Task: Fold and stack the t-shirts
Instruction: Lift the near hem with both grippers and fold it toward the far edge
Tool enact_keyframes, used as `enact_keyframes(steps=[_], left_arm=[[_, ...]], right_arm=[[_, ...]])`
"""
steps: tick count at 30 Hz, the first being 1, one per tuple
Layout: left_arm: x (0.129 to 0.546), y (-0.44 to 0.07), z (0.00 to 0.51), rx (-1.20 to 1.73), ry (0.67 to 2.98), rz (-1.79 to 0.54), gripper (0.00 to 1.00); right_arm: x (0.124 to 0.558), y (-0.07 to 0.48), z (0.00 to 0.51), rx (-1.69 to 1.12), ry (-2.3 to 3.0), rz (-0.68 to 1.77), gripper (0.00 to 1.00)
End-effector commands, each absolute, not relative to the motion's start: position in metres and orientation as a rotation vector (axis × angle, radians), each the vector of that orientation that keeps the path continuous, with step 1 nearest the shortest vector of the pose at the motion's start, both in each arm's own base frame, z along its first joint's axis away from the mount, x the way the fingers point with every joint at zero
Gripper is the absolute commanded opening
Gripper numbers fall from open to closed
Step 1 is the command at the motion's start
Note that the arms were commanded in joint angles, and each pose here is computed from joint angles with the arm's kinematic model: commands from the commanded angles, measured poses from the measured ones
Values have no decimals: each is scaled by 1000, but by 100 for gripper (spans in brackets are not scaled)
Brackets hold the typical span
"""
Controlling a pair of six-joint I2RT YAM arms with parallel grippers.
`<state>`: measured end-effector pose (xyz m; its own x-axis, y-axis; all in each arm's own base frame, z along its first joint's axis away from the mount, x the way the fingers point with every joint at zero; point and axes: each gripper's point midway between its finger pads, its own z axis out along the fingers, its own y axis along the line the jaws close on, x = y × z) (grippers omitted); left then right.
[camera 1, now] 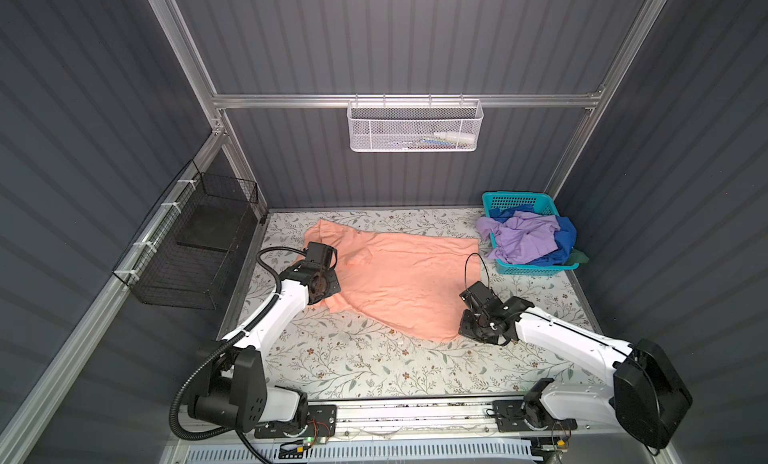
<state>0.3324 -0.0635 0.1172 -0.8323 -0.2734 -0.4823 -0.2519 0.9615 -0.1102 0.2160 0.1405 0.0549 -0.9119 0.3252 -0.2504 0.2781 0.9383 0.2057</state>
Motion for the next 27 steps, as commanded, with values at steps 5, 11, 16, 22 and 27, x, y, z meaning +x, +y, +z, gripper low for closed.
enact_keyframes(steps=[5, 11, 16, 22, 27], left_arm=[[355, -57, 128, -355, 2571, -50, 0], [370, -58, 132, -383, 2544, -104, 0], [378, -57, 128, -398, 2539, -93, 0], [382, -60, 117, -389, 2568, -99, 0], [386, -62, 113, -389, 2568, -103, 0]], right_arm=[[230, 130, 61, 449, 2804, 170, 0], [237, 125, 60, 444, 2829, 141, 0], [244, 122, 60, 438, 2830, 155, 0], [258, 115, 65, 433, 2815, 149, 0], [274, 114, 68, 427, 2798, 150, 0]])
